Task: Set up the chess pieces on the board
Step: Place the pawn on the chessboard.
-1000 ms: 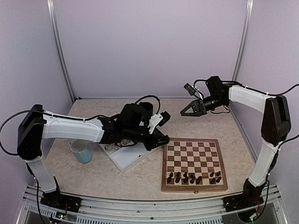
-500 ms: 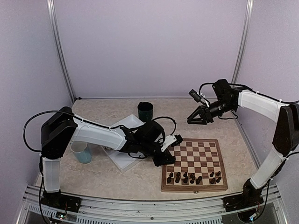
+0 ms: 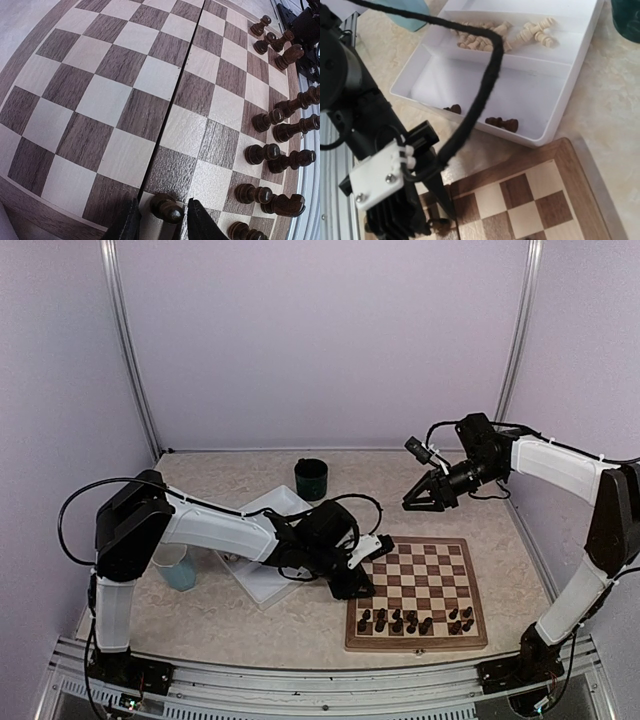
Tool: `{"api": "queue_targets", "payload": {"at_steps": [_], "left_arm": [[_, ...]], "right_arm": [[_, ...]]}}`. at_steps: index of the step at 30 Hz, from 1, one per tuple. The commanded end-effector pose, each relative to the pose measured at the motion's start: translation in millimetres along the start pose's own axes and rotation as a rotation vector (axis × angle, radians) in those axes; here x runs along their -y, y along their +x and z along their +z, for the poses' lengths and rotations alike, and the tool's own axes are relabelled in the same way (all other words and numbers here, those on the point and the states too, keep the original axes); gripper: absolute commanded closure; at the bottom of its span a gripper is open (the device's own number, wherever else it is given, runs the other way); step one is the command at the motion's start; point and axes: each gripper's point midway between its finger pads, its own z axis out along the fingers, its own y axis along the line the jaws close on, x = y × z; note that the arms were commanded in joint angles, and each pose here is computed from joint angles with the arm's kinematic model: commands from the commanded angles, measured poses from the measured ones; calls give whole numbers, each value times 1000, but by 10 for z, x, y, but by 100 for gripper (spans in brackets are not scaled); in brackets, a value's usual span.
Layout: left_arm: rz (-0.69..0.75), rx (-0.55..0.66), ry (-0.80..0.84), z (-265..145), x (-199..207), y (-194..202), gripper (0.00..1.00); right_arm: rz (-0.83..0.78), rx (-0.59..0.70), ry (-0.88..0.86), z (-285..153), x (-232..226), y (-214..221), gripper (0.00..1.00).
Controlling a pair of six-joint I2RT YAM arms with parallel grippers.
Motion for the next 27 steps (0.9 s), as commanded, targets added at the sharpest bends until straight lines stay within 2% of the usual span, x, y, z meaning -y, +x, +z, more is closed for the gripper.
{"api": "queue_targets", "payload": {"at_steps": [1, 6, 14, 18, 22, 27], "left_arm": [[13, -44, -24, 17, -32, 80, 65], [44, 10, -55, -235, -29, -154, 60], [89, 148, -128, -1039, -109, -690, 56], [16, 244, -270, -1577, -557, -873, 56], [-81, 412, -482, -2292, -1066, -1085, 53], [-123, 485, -635, -2625, -1308, -962, 52]], "right_arm": [[-33, 11, 20, -67, -36, -27, 63], [-39, 3, 23, -50, -21, 16, 63], [-107, -65, 46, 128, 8, 193, 64], [-210, -164, 47, 433, -110, 317, 63], [-319, -275, 44, 750, -237, 472, 63], [-414, -358, 30, 1024, -396, 564, 63]]}}
